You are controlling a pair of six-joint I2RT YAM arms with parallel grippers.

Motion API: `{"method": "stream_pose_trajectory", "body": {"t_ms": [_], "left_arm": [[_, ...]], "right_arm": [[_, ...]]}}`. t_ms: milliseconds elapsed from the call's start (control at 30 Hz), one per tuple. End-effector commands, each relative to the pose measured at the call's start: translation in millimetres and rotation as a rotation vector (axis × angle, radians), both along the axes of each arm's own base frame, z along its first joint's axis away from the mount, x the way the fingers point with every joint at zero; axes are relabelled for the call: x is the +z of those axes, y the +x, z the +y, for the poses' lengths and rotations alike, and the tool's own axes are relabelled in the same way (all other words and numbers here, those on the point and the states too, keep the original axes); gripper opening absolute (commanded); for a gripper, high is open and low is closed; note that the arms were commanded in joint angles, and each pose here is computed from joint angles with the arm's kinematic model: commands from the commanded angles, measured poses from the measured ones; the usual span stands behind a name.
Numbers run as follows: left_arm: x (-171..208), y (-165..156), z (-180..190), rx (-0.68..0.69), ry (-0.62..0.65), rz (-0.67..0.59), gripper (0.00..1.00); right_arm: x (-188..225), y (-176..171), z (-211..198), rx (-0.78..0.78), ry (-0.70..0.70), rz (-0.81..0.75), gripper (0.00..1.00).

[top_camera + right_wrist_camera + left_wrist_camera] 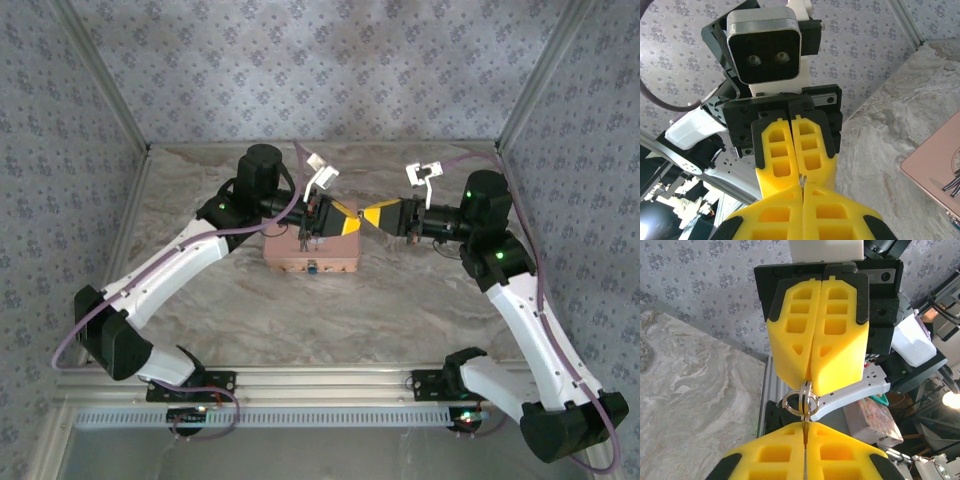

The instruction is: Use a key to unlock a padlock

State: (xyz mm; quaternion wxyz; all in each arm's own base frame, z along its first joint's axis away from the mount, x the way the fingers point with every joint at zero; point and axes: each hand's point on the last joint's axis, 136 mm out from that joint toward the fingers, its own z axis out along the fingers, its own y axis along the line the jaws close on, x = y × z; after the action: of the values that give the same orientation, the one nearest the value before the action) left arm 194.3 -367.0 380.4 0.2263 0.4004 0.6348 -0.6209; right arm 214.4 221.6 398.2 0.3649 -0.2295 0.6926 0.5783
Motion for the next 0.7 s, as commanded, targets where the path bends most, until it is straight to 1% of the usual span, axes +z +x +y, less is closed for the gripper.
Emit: {"method": "stream_pose_trajectory", "body": {"t_ms": [0,133,300,400,433,500,667], "left_arm": [[8,-1,1,0.013,0.002,-0.042,0.02],[6,3,4,0.043,0.018,-0.052,0.00],[7,4,9,0.055,0.022,-0.062,0.00],[1,3,10,0.043,0.063,-0.052,0.00],[-2,1,10,0.030,0.076,-0.040,0.00],[-7,-3,9,-0.003,0.096,-0.014,0.00],[-15,-16,6,-0.069,0.142,0.008,0.00]], "right_arm": [[8,-5,0,-0.002,0.001,-0.027,0.00],[5,-6,-1,0.000,-0.011,-0.022,0.00],[-2,-12,-2,0.013,-0.043,-0.023,0.01],[-5,-11,-9,-0.024,-0.064,-0.023,0.31],[-4,-10,-11,-0.039,-0.064,-0.033,0.38],[1,-10,-11,-0.041,-0.060,-0.048,0.46],[3,-10,-6,-0.017,-0.059,-0.045,0.56]]}}
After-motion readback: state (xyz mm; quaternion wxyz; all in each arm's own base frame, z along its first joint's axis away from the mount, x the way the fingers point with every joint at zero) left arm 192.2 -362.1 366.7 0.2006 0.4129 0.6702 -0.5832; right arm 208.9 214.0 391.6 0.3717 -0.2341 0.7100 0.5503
